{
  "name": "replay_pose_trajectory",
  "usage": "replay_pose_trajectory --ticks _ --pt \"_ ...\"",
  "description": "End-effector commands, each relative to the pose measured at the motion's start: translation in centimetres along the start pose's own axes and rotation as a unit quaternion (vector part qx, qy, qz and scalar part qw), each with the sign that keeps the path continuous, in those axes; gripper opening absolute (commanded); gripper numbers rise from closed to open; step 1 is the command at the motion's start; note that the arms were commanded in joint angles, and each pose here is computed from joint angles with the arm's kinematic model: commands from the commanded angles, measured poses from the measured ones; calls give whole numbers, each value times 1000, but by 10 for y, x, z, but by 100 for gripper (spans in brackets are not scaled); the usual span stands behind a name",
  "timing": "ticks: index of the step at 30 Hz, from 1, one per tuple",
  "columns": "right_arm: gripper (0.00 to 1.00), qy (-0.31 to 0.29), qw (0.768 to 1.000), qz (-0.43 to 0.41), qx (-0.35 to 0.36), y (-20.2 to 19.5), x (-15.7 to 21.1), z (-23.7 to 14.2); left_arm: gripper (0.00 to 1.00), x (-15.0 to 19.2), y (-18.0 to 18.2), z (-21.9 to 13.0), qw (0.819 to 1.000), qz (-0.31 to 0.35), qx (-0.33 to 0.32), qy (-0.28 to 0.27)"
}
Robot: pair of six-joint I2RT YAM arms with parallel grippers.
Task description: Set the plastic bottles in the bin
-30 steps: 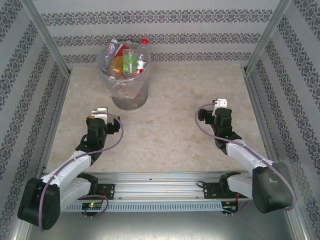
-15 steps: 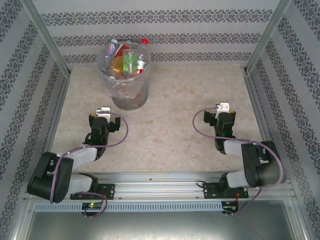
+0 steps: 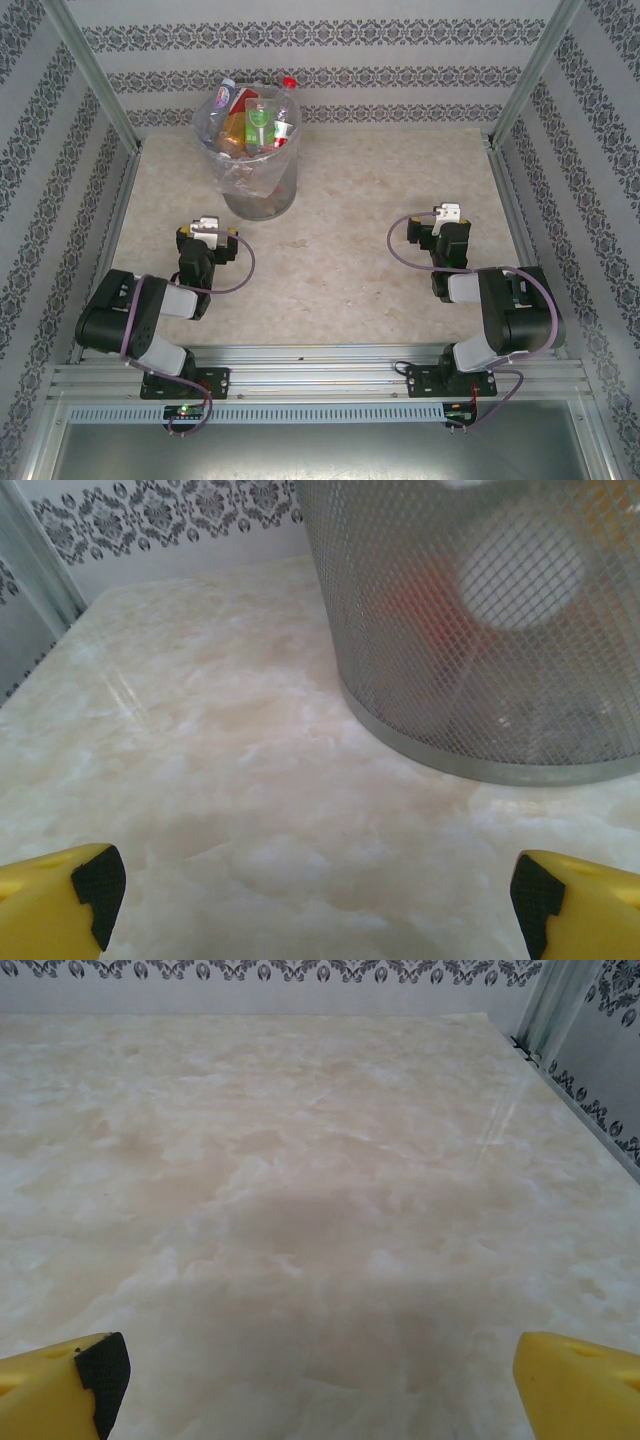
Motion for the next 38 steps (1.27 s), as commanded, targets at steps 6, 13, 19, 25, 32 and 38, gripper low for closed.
replay_pose_trajectory --ticks 6,13,19,25,32,38 --pt "98 -20 1000 10 -7 1 -13 2 100 -9 5 24 999 -37 33 16" --pt "98 -50 991 -35 -121 34 -9 -15 100 -9 -9 11 996 -25 89 -13" --pt "98 -19 999 16 -32 3 -14 3 100 -7 2 27 996 -51 69 29" --pt "98 -19 999 9 -31 5 -13 3 100 -7 10 31 995 -66 56 38" --pt "98 -17 999 6 -39 8 -13 4 100 -7 10 31 996 -66 56 37" --pt "98 -20 999 5 -41 8 -14 3 100 -7 10 31 996 -66 57 37"
Point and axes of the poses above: each hand's point on the last joint's axis, 136 mm out from that joint toward the fingers, its own z axis out along the fingers, its own y axis along the line the jaws close on, x = y × z, the point moved 2 cm from there along -z, back along the fingers, and after that the axes turned 4 degrees about -z, right-handed, at the moved point
